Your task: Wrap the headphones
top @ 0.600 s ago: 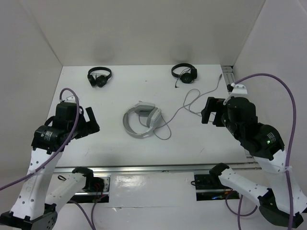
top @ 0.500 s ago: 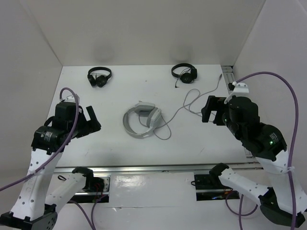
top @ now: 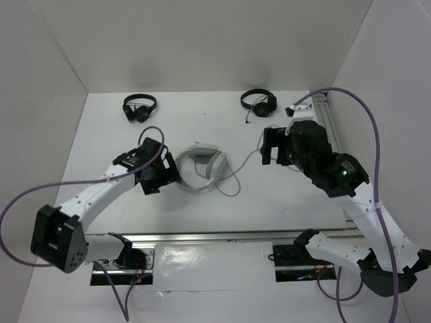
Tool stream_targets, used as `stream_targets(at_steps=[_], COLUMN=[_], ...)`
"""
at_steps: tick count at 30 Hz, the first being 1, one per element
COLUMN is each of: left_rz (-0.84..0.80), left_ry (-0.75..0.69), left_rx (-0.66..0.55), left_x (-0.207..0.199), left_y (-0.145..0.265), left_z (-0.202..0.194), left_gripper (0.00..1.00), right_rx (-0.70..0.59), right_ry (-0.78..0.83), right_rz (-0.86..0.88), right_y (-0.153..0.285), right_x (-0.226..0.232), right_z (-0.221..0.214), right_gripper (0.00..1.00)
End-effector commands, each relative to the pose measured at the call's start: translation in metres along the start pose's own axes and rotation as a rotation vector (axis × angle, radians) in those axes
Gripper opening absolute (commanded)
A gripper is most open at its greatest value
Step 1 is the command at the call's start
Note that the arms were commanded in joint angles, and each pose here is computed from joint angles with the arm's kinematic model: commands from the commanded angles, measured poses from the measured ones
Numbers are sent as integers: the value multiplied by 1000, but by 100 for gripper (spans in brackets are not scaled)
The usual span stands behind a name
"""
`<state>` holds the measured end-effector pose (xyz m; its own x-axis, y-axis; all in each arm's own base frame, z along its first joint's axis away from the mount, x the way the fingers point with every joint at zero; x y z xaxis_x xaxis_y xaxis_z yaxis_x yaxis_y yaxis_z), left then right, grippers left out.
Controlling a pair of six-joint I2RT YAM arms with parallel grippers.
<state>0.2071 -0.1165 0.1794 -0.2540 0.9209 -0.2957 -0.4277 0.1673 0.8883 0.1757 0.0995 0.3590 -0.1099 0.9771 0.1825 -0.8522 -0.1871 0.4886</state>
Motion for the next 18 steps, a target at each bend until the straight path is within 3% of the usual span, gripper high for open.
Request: stream_targets(at_steps=[1,8,15,18], left_rz=[-21,177,342,354], left_ry=[136,198,216,223], left_rx=[-80,-52,9,29], left_x=[-31,-44,-32,-30], left_y=[-15,-75,-122,-128], left_z=[16,21,7,4], left_gripper=[100,97,92,70], right_rx=[-28,-12,-32,-32], right_ry=[22,34,39,39], right_rz=[80,121,157,157], right_y=[-8,-12,-7,-6], right_x=[13,18,20,19], right_z=[7,5,5,4], right_gripper=[100,100,100,100])
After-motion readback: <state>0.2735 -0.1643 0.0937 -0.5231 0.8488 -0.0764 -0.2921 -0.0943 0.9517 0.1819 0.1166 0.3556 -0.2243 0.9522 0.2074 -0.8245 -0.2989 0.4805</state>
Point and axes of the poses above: each gripper's point midway between its finger pads, its own y axis back along the fingers, its own x axis along the line the jaws close on, z = x × y, the point moved 8 cm from there along y, back along the fingers, and after that the axes turned 5 degrees about -y, right-handed, at the moved point
